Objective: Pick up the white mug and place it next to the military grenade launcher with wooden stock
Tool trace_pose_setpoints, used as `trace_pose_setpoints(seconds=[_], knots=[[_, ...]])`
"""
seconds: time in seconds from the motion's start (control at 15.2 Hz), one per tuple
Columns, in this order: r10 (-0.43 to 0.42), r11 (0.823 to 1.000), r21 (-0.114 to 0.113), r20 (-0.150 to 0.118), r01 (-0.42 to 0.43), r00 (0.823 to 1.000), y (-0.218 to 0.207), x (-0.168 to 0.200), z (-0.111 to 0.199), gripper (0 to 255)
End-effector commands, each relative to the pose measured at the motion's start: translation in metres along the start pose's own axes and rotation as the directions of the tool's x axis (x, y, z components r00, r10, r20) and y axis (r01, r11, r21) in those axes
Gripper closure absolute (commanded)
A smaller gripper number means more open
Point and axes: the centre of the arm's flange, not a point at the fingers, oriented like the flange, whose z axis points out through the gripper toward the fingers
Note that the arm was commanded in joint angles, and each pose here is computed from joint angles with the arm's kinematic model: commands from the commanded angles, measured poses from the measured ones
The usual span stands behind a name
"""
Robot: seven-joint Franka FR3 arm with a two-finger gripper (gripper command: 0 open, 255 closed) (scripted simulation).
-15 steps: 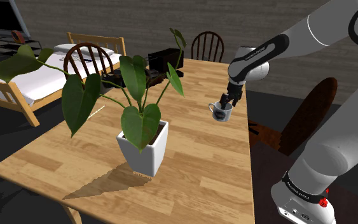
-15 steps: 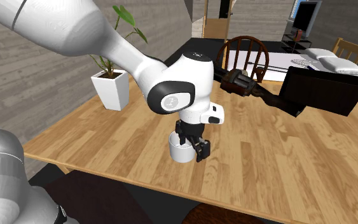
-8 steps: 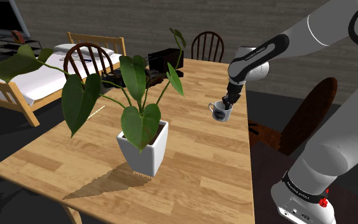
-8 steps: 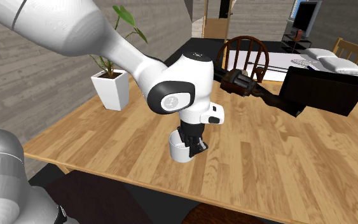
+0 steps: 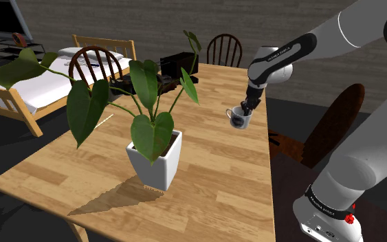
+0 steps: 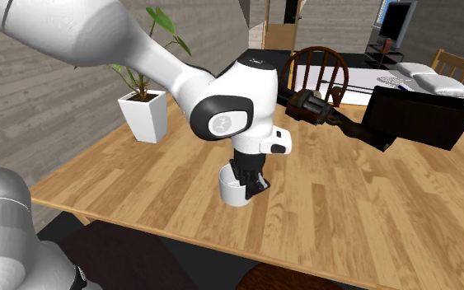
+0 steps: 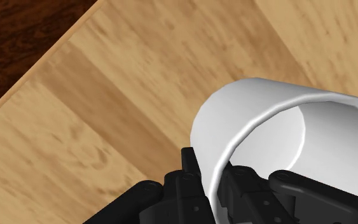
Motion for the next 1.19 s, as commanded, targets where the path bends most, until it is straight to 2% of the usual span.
trace_pose_setpoints(seconds=[0.0,1.12], knots=[[0.000,1.000,0.000,0.000,0.000,1.000,0.000,0.001,-0.010,255],[0.000,1.000,0.000,0.000,0.000,1.000,-0.005,0.004,-0.099,255]])
